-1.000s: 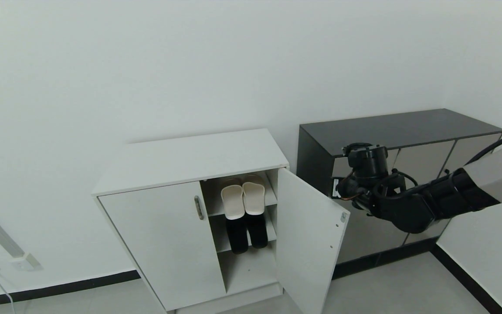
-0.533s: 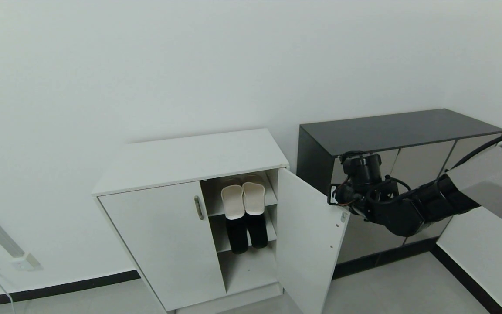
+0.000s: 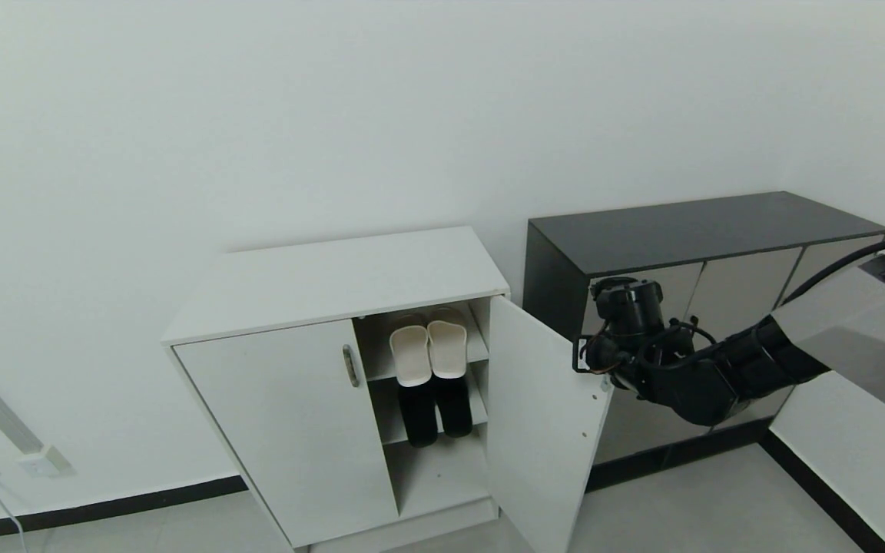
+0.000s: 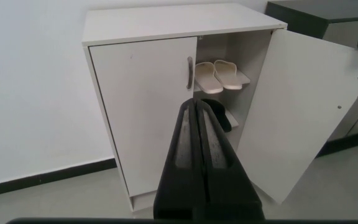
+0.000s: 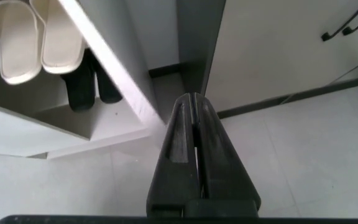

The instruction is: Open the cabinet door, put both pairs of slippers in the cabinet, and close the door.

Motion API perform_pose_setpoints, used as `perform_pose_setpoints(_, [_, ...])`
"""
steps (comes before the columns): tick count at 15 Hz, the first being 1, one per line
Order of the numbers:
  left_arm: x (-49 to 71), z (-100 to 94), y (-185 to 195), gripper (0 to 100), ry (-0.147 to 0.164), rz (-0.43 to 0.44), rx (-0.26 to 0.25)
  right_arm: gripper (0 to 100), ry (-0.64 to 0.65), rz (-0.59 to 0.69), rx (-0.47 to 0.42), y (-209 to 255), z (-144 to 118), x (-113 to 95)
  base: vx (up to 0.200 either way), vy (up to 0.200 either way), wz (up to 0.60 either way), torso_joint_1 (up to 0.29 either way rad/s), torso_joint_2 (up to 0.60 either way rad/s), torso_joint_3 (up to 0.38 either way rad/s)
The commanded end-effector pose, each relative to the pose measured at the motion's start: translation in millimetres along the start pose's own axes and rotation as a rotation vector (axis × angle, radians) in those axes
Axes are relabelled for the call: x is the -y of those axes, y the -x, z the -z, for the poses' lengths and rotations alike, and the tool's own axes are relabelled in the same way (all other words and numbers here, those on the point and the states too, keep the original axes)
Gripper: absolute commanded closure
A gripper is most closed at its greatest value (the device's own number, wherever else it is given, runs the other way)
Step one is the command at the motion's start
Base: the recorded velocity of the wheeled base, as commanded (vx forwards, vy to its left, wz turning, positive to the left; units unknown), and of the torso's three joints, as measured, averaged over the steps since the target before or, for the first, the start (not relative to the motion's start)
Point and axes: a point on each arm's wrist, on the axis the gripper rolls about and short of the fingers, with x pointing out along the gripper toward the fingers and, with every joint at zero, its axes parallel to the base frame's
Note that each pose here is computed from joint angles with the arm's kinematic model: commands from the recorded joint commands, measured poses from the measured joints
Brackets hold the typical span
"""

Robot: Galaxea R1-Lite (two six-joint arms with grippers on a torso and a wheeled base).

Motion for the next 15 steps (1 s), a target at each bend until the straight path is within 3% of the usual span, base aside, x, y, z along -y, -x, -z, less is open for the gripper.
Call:
perform_pose_setpoints(1, [0.0,0.1,-0.1,100,0.000,0.000,-0.001,100,0.012,-0.014,-0.009,3.3,4.6,-6.4,0.000,0.000,0.00,0.000,0.00,0.000])
perform_pose_setpoints(9, [0.0,0.1,-0.1,100,0.000,0.000,-0.001,100,0.059,-0.126,-0.008,51.2,10.7,-40.9,0.000,0.000,0.00,0.000,0.00,0.000])
perform_pose_setpoints(15, [0.0,0.1,-0.1,100,0.000,0.000,-0.001,100,0.127,-0.238,-0.064,80.5,40.1,-75.7,0.000,0.000,0.00,0.000,0.00,0.000])
